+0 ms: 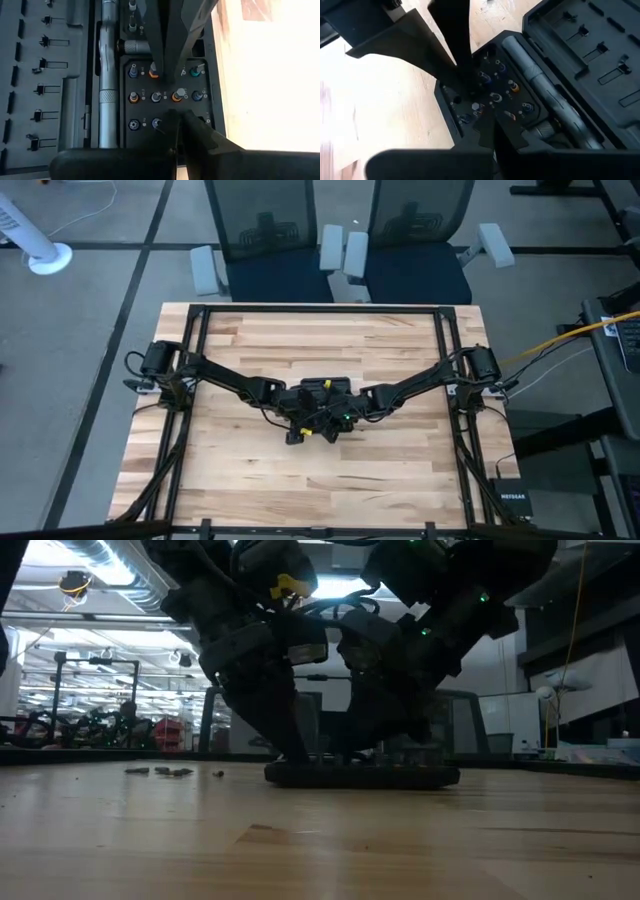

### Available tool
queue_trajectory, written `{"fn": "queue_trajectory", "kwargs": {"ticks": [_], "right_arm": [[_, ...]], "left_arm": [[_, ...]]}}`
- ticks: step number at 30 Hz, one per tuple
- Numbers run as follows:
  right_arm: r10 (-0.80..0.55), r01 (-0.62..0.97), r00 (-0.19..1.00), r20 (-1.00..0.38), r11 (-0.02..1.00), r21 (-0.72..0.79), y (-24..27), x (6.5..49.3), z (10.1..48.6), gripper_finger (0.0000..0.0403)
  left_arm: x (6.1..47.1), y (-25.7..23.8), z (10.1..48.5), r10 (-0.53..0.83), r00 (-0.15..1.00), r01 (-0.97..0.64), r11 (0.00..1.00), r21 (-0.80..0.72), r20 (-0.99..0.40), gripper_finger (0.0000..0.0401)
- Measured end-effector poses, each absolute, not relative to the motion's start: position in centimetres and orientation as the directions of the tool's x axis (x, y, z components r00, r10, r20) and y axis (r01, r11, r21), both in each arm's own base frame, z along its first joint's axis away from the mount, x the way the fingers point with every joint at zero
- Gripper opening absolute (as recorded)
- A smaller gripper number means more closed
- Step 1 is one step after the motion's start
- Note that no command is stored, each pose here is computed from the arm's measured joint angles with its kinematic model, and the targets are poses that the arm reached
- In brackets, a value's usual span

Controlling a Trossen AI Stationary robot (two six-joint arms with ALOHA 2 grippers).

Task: Prefit tool cases
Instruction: Remove the white socket bit from the black prefit tool case, then adjust the black prefit tool case

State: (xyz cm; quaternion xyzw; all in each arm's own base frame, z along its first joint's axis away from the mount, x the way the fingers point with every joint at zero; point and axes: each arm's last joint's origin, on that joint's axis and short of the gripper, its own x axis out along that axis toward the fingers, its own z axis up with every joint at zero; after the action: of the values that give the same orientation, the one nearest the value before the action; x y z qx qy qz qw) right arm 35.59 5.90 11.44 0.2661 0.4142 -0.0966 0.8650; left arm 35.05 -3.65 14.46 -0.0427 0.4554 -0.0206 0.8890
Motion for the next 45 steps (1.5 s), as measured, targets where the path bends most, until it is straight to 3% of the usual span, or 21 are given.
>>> {"fn": "queue_trajectory", "kwargs": {"ticks": [4, 7, 14, 22, 33, 38, 45], "right_arm": [[0.051, 0.398, 0.628, -0.776, 0.837, 0.377, 5.9, 35.5, 11.3, 0.0], [0.046, 0.407, 0.612, -0.789, 0.838, 0.364, 5.9, 35.4, 11.2, 0.0], [0.044, 0.411, 0.609, -0.792, 0.836, 0.362, 5.9, 35.3, 11.1, 0.0], [0.043, 0.417, 0.603, -0.797, 0.835, 0.36, 5.9, 35.2, 11.0, 0.0], [0.043, 0.414, 0.603, -0.796, 0.836, 0.359, 5.9, 35.2, 11.0, 0.0], [0.043, 0.413, 0.603, -0.796, 0.837, 0.358, 5.9, 35.2, 11.0, 0.0], [0.05, 0.39, 0.61, -0.791, 0.85, 0.354, 5.8, 35.2, 11.4, 0.0]], "left_arm": [[34.6, -3.5, 15.5, -0.072, 0.595, 0.018, 0.997, -0.076, -0.8, 0.0], [34.6, -3.3, 18.0, -0.075, 0.669, 0.035, 0.997, -0.069, -0.739, 0.0003], [33.4, -2.6, 20.1, -0.062, 0.679, 0.059, 0.998, -0.029, -0.732, 0.0003], [30.0, -1.6, 19.0, 0.06, 0.398, 0.109, 0.988, 0.112, -0.916, 0.0001], [27.9, 0.6, 16.5, 0.093, 0.263, 0.047, 0.993, 0.109, -0.96, 0.0003], [27.9, 1.0, 16.8, 0.083, 0.26, 0.064, 0.993, 0.103, -0.962, 0.0035], [28.3, 0.8, 17.4, 0.058, 0.281, 0.069, 0.994, 0.081, -0.958, 0.0111]]}}
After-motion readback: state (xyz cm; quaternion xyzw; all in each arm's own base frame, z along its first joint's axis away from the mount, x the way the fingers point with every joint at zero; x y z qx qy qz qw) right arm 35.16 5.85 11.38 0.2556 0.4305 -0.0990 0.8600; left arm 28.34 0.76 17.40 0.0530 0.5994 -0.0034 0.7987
